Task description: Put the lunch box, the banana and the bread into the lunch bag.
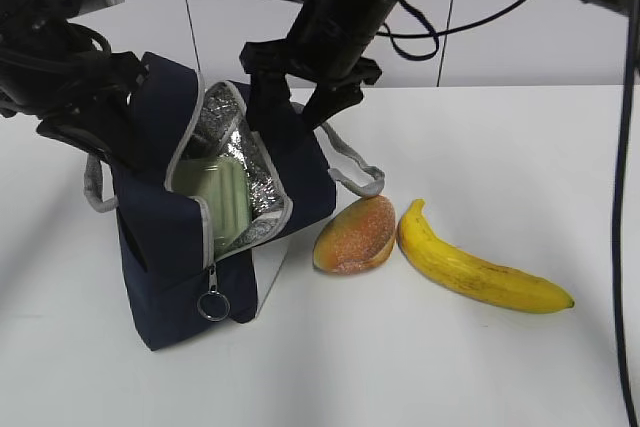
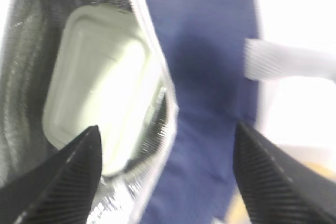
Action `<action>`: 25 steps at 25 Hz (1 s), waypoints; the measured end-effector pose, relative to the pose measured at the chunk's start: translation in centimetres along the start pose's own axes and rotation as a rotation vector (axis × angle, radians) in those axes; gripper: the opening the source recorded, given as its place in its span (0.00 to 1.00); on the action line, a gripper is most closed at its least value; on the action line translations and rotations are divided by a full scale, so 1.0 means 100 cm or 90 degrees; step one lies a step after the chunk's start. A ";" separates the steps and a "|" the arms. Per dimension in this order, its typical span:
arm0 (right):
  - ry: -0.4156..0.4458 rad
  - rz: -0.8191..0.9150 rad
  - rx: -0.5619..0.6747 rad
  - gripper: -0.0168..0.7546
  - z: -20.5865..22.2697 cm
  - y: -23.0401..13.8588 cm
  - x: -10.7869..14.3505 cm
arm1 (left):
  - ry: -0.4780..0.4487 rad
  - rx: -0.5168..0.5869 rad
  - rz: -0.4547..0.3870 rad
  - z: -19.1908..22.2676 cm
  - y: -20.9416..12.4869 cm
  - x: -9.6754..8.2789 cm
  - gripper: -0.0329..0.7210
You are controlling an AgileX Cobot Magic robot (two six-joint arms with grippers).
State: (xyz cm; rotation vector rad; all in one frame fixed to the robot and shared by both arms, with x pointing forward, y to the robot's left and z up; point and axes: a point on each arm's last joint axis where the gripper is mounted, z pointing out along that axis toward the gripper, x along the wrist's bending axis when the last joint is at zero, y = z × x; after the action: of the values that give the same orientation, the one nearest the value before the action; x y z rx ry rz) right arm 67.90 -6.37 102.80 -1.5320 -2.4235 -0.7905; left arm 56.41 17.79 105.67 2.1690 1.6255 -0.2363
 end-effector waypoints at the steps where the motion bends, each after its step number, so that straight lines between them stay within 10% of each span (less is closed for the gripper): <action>1: -0.018 -0.009 -0.003 0.79 -0.007 -0.001 0.000 | 0.000 0.000 0.000 0.000 0.000 0.000 0.06; 14: -0.196 -0.064 0.063 0.76 -0.062 -0.056 -0.004 | 0.013 0.028 0.008 0.000 -0.004 0.002 0.06; 25: -0.203 -0.070 0.180 0.75 -0.047 -0.103 -0.030 | 0.016 0.037 0.010 0.000 -0.005 0.002 0.06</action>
State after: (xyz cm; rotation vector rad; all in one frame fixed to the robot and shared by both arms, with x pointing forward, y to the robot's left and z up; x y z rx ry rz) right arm 59.56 -14.61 102.04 -1.5199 -2.7164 -0.2129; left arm 55.98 18.12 105.48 2.2361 1.6337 -0.2561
